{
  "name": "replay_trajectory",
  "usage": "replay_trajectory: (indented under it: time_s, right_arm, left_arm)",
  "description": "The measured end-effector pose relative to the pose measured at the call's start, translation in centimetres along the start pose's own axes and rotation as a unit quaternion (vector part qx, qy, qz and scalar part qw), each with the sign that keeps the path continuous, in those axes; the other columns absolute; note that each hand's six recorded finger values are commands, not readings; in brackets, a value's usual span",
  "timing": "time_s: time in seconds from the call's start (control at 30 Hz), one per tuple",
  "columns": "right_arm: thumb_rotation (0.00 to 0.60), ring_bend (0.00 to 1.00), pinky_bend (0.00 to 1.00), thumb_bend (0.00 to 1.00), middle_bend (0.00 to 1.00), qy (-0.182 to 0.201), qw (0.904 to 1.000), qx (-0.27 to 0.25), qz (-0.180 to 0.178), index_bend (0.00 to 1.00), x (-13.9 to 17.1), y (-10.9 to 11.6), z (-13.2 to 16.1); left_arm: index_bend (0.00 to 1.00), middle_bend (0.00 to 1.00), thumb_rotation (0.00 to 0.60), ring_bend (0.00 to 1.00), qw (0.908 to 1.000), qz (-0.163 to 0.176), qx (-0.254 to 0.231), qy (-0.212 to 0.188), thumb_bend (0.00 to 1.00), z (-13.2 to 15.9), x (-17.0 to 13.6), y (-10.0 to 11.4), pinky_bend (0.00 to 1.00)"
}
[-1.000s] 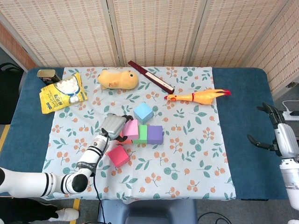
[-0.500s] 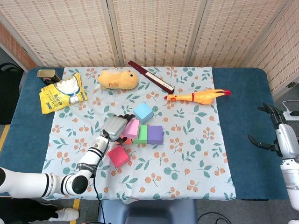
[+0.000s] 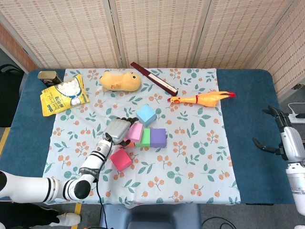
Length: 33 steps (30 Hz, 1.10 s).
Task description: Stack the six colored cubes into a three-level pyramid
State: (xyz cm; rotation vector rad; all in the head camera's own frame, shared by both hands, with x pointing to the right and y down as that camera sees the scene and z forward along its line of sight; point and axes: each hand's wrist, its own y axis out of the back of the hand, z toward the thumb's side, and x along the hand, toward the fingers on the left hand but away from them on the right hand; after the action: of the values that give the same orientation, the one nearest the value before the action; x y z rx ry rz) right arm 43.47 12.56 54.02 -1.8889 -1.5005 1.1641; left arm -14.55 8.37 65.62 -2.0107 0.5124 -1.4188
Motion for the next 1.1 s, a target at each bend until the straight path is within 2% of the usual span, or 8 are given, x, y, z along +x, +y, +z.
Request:
replay_trajectory:
  time_s: [0.33, 1.1]
  right_arm:
    - [0.6, 0.0, 0.0, 0.15, 0.14, 0.001, 1.0, -0.001, 0.0, 0.0, 0.03, 0.06, 0.01]
    - [0.6, 0.0, 0.0, 0.15, 0.14, -0.001, 1.0, 0.0, 0.0, 0.0, 0.11, 0.18, -0.14]
  left_arm:
    - [0.25, 0.31, 0.6, 0.32, 0.9998, 0.008, -0.019, 0.007, 0.32, 0.08, -0.08, 0.35, 0.31]
    - [0.23, 0.32, 0.6, 0.33, 0.9991, 0.02, -0.026, 0.028, 0.32, 0.15, -0.15, 0.49, 0.35]
